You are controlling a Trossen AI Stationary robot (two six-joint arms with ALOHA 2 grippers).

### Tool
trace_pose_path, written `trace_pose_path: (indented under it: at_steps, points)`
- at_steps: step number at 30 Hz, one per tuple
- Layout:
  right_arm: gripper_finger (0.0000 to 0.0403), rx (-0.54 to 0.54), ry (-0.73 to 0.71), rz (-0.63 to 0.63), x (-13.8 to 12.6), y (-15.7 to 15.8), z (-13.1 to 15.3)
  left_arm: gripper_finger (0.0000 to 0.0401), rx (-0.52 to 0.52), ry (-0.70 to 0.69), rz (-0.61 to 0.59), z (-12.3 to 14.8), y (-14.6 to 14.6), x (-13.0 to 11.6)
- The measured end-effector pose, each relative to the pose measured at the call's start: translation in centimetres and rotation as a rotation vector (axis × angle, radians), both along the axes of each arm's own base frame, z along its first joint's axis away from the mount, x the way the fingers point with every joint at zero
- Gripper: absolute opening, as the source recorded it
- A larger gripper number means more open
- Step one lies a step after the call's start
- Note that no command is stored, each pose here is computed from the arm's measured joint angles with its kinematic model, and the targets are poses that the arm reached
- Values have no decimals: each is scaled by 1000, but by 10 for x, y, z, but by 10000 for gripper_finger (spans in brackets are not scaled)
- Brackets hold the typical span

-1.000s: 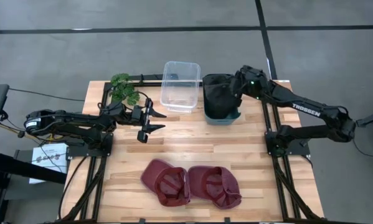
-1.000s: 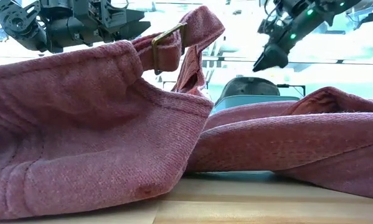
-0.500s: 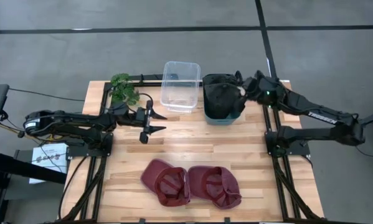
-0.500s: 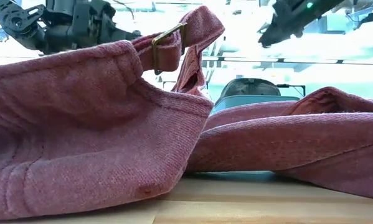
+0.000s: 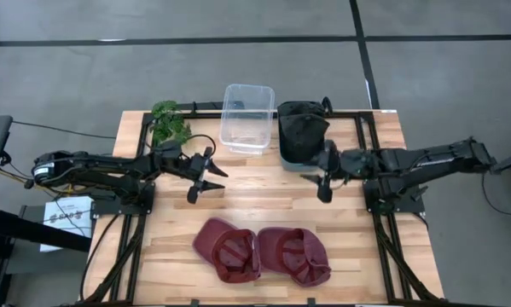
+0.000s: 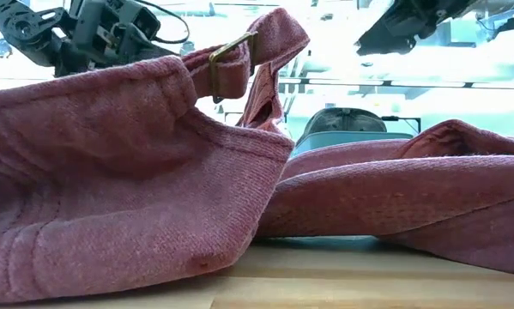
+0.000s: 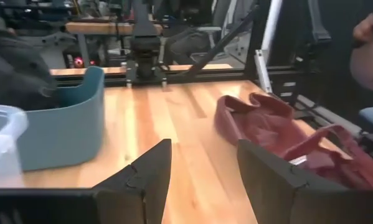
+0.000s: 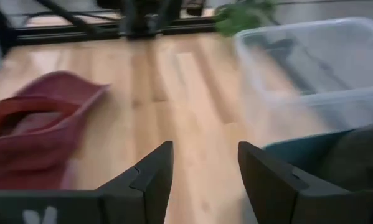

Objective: Pick & Place hat
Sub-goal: Put the left red cap into the transparent bin

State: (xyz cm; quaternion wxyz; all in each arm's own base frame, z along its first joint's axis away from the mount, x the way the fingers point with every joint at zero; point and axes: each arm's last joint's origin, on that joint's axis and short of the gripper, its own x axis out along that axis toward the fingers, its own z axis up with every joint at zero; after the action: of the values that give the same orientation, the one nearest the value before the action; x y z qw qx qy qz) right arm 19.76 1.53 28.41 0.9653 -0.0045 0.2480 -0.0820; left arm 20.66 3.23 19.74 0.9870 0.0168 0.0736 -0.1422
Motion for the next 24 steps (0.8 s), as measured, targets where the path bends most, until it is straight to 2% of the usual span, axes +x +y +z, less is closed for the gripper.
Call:
trace_pose_path:
  at_steps: [6,10,20,24]
  points:
    - [175,79,4,36,5,18,-20,182,-40,24,-60,-2,-16,3]
    - [175,98,-31,65,9,27,-26,182,-111,92,-32,-10,-29,8]
    - [172,101,-35,155,17,50,-39,182,-193,267,8,-35,-38,21]
    - [175,104,-42,193,23,62,-44,182,-233,298,-39,-35,-44,31]
